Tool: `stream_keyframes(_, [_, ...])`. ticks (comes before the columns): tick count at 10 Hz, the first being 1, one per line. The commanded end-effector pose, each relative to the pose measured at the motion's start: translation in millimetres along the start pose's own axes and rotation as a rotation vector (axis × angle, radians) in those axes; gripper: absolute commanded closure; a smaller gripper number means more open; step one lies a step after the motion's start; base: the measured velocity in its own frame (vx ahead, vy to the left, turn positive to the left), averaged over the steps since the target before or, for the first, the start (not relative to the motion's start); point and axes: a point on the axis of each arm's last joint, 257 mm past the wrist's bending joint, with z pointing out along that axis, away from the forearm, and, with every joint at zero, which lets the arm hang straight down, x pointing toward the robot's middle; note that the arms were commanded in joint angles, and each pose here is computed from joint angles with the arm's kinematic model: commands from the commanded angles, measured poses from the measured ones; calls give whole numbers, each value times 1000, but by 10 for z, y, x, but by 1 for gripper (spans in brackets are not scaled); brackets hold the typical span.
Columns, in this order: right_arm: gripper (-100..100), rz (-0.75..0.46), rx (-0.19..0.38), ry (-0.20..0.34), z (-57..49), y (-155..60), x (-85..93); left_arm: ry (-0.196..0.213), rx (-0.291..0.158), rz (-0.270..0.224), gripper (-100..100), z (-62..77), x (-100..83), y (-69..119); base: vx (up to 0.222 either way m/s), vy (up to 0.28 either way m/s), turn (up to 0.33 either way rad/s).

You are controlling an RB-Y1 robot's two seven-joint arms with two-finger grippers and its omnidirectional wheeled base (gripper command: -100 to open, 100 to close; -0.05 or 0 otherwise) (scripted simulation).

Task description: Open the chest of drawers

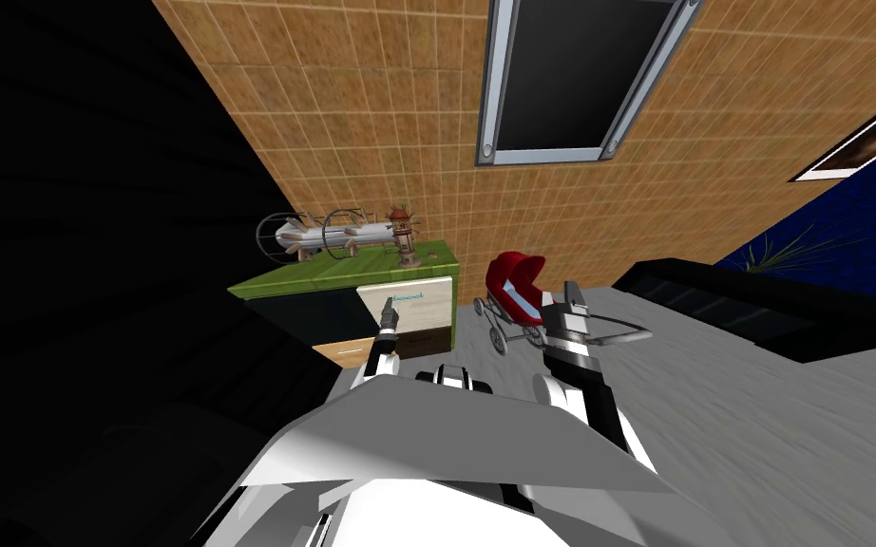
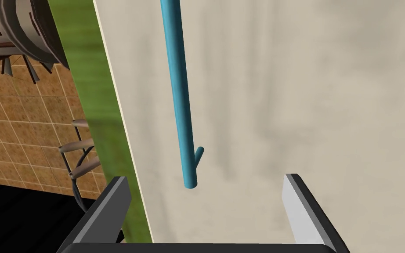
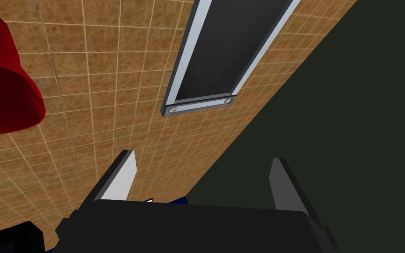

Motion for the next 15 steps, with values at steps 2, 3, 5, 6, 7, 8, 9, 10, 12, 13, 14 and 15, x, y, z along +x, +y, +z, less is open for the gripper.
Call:
stream_keyframes(2, [0, 0, 0, 0, 0, 0, 0, 1, -2, -1, 100, -16, 7, 34, -7, -2, 12])
stream_keyframes(3, [0, 0, 0, 0, 1, 1, 0, 0, -4, 0, 100, 1, 1, 5, -34, -4, 17])
stream_keyframes(5, [0, 0, 0, 0, 1, 0, 0, 36, 19, 55, -100, 49, -70, -77, -10, -8, -1])
stream_keyframes(6, [0, 0, 0, 0, 0, 0, 0, 49, 21, 78, -100, 62, -99, -86, 0, 0, 0])
stream_keyframes(7, [0, 0, 0, 0, 0, 0, 0, 61, 22, 97, -100, 74, -125, -93, 8, -1, -1])
stream_keyframes(8, [0, 0, 0, 0, 0, 0, 0, 71, 23, 113, -100, 83, -146, -98, -2, -11, 3])
stream_keyframes(9, [0, 0, 0, 0, 0, 0, 0, 79, 22, 126, -100, 91, -163, -100, 6, -6, -1])
stream_keyframes(10, [0, 0, 0, 0, 0, 0, 0, 90, 20, 144, -100, 101, -186, -98, 4, -10, -2])
stream_keyframes(12, [0, 0, 0, 0, 0, 0, 0, 98, 13, 155, -100, 109, -191, -141, -3, -56, -2])
stream_keyframes(13, [0, 0, 0, 0, 0, 0, 1, 81, 17, 127, -100, 94, -153, -173, -14, -102, 3])
stream_keyframes(14, [0, 0, 0, 0, 1, 1, 1, 72, 17, 113, -100, 87, -136, -175, -1, -70, 1])
stream_keyframes(15, [0, 0, 0, 0, 0, 1, 1, 62, 16, 96, -100, 77, -116, -174, 5, -34, -1])
